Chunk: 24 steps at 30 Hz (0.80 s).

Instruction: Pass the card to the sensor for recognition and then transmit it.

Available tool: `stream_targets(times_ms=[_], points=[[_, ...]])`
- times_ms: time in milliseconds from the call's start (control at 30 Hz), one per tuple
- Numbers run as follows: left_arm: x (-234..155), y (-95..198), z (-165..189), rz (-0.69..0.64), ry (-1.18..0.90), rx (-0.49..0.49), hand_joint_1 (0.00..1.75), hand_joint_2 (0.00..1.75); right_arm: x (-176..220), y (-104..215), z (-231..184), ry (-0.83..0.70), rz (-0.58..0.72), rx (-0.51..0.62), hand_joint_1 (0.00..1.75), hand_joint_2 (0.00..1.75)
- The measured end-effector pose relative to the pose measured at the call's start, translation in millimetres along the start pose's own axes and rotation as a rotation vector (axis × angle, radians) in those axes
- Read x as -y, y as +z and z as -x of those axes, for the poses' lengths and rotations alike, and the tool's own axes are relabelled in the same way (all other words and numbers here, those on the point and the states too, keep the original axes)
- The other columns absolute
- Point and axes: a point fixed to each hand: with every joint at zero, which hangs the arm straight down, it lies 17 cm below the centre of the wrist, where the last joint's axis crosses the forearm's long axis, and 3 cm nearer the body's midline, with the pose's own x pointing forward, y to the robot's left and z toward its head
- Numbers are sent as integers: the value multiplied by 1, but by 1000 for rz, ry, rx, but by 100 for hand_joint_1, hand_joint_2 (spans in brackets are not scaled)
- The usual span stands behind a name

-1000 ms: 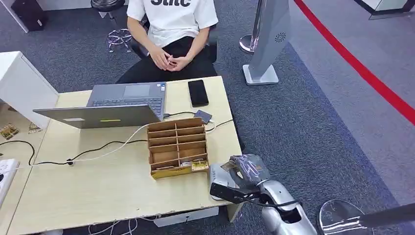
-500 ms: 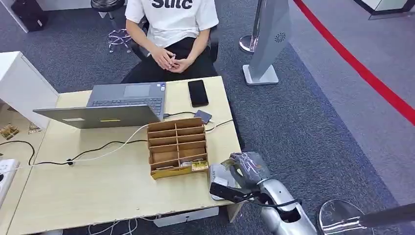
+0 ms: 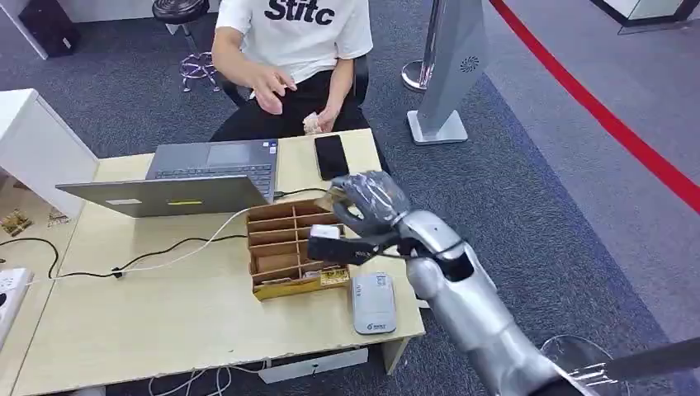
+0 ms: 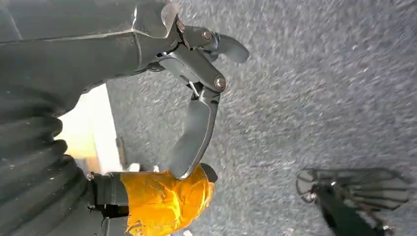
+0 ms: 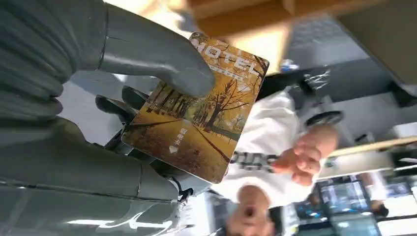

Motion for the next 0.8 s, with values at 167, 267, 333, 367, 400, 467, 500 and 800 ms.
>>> stream_targets(times_ms=[167,267,333,367,400,467,500,800], points=[[-11,-1,-5,9,-71,23,0,175,43,-80,-19,-12,-60,-92,175,175],[-10,-1,-8,19,-111,29,0,175,70,-99,-21,25,36,-151,175,175],[-8,-1,-10,25,-132,34,0,175,80,-103,-20,63,93,-169,175,175],[-7,-1,-10,27,-139,36,0,175,80,-103,-19,70,102,-173,175,175],[-7,-1,-11,28,-145,37,0,175,81,-103,-19,78,111,-177,56,175],[-6,-1,-12,31,-158,39,0,175,82,-103,-17,91,131,-183,0,175],[-6,-1,-12,30,-162,39,0,175,82,-103,-17,91,138,-186,0,175],[-6,-1,-13,30,-179,44,0,175,71,-100,-24,68,144,-140,0,175]])
